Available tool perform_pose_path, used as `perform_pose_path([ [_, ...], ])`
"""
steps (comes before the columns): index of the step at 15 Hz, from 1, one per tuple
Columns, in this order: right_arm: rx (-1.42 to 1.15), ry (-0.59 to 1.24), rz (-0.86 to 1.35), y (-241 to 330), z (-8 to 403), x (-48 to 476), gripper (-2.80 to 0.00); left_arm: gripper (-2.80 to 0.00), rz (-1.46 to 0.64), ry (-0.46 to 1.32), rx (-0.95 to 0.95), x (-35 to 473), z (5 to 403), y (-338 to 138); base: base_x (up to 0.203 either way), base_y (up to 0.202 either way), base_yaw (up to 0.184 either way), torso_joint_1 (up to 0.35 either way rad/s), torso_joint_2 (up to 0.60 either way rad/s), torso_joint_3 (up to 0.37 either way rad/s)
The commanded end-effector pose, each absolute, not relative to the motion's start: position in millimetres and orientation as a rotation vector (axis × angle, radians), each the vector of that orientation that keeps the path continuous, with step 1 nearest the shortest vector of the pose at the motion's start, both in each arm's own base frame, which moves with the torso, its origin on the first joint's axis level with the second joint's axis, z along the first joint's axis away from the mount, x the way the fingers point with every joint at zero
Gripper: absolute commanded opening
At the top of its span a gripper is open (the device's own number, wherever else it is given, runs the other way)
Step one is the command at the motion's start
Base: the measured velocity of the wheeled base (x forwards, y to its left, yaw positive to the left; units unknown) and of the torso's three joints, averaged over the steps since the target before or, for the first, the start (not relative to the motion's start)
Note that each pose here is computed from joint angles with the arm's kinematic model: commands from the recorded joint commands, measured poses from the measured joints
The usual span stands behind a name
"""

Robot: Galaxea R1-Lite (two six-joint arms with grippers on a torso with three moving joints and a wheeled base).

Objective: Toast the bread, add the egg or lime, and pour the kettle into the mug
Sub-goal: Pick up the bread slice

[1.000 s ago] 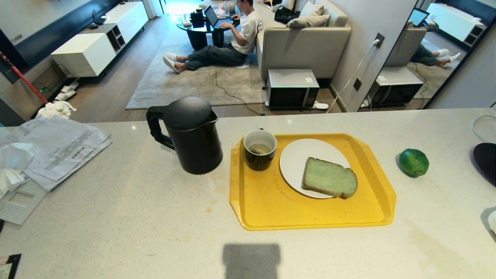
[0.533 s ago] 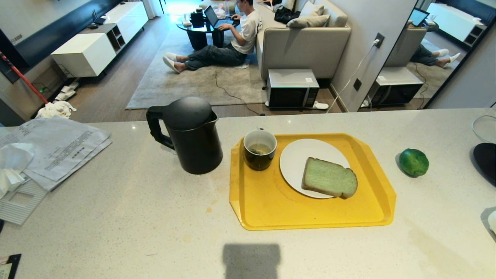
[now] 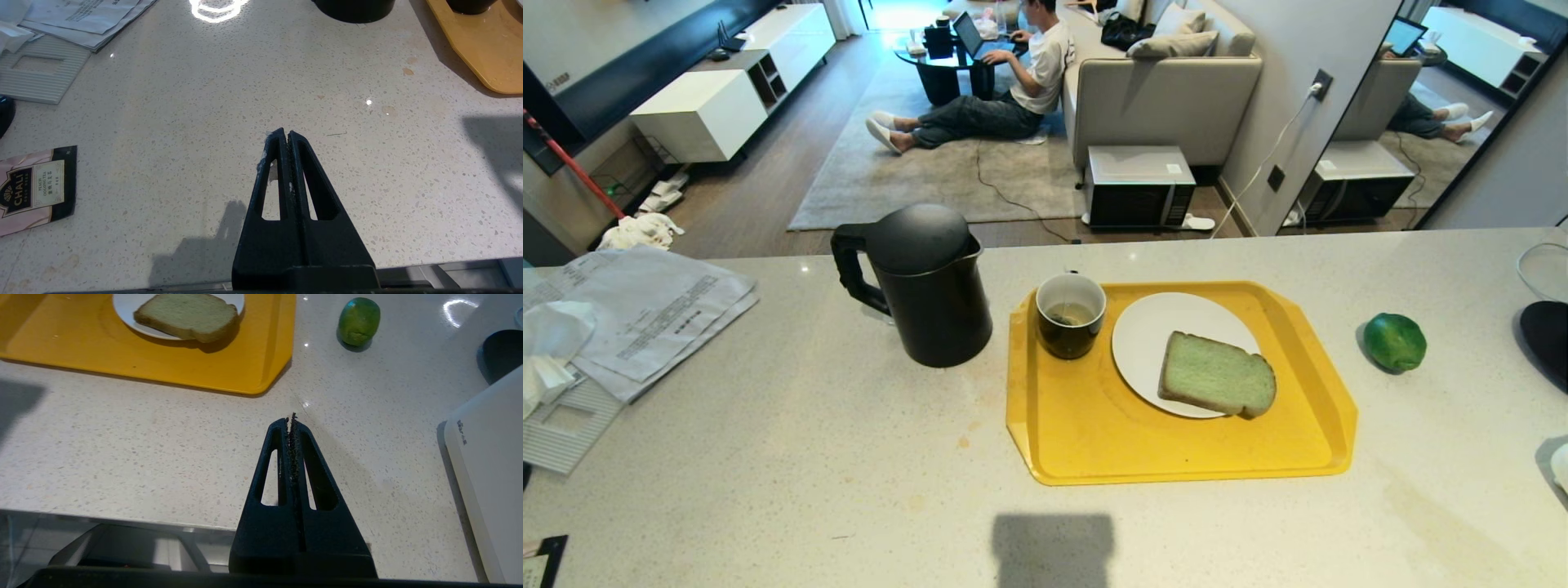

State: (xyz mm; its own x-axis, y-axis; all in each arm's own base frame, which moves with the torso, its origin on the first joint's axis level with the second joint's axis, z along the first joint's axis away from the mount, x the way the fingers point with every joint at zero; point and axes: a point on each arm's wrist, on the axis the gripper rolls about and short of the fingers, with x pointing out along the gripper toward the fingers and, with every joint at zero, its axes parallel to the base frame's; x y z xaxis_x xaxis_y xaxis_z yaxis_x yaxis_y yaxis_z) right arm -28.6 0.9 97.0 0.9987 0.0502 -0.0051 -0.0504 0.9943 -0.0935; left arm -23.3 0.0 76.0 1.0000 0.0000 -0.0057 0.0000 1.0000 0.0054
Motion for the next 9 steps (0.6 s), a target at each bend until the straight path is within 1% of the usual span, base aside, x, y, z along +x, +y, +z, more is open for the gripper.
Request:
perform_pose_path([
  [1, -0.089, 0.108, 0.116, 2, 138, -23, -2.8, -2.8, 0.0, 0.008, 0.006, -23, 76, 0, 0.0, 0.0, 0.0, 0.0, 0.0, 0.0],
  [3, -0.073, 0.23, 0.206, 4, 172, -3, -2.8, -2.8, 0.0, 0.008, 0.006, -23, 76, 0, 0.0, 0.0, 0.0, 0.0, 0.0, 0.0],
  [5, -0.044, 0.363, 0.287, 6, 198, 32, -2.8, -2.8, 0.0, 0.008, 0.006, -23, 76, 0, 0.0, 0.0, 0.0, 0.0, 0.0, 0.0],
  [9, 0.127, 0.62, 0.433, 11, 220, 123, -2.8, -2.8, 0.0, 0.008, 0.006, -23, 76, 0, 0.0, 0.0, 0.0, 0.0, 0.0, 0.0],
])
